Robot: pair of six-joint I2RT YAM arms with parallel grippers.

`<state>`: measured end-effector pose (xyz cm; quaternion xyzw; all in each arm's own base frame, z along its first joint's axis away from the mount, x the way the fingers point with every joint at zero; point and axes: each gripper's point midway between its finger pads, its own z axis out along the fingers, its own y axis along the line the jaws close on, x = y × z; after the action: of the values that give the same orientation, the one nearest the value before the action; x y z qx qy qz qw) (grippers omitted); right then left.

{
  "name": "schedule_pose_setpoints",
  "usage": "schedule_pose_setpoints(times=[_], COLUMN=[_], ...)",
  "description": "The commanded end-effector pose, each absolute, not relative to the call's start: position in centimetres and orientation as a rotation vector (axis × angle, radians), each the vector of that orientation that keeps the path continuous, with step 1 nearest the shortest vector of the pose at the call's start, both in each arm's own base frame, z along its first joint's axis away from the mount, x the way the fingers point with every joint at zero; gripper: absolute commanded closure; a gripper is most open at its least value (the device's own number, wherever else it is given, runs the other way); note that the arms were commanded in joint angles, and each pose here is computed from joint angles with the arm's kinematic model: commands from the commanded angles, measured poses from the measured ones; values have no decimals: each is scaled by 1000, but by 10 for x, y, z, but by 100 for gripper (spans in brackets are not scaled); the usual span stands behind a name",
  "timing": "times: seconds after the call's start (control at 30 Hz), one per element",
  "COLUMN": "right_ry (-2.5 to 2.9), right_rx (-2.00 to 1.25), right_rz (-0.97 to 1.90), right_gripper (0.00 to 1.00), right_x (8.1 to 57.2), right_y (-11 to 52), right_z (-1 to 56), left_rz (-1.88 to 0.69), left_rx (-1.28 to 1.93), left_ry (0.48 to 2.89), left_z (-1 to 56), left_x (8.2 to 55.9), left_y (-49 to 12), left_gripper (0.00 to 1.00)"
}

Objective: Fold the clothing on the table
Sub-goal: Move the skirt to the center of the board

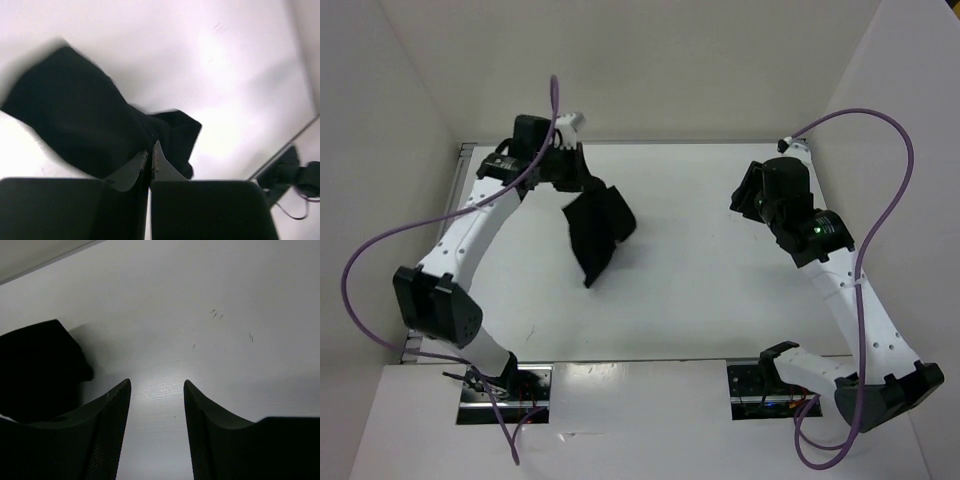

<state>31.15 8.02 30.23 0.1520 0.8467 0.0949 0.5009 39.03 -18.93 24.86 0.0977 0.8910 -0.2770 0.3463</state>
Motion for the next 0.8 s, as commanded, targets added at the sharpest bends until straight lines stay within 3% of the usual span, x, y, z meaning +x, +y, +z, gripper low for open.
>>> schedule_pose_setpoints(times=[0.0,0.07,0.13,0.17,0.2,0.23,0.4,0.6,0.77], right_ry=[2041,2042,2053,2047,2064,2064,2068,2159,2317], right_rx=[357,357,360,355,355,355,348,292,184], right_rz=[230,230,242,255,246,246,259,289,280], right_gripper=[48,48,48,48,48,48,48,50,57], right_x=[319,319,318,319,320,320,320,333,354], right_y=[81,81,83,86,86,86,88,103,122], right_z=[298,298,294,295,289,289,288,263,205], left_rz=[-822,-741,-661,-642,-621,-607,-507,-458,-506], left_rx=[310,223,142,127,109,68,-31,-63,-38], left_ry=[2165,2178,2265,2303,2349,2449,2684,2726,2716], left_z=[313,309,275,259,241,204,108,87,87], left_x=[370,376,383,384,385,381,366,357,357], left_y=[-185,-167,-153,-151,-148,-146,-133,-129,-138], left_gripper=[100,97,80,76,67,45,42,41,41])
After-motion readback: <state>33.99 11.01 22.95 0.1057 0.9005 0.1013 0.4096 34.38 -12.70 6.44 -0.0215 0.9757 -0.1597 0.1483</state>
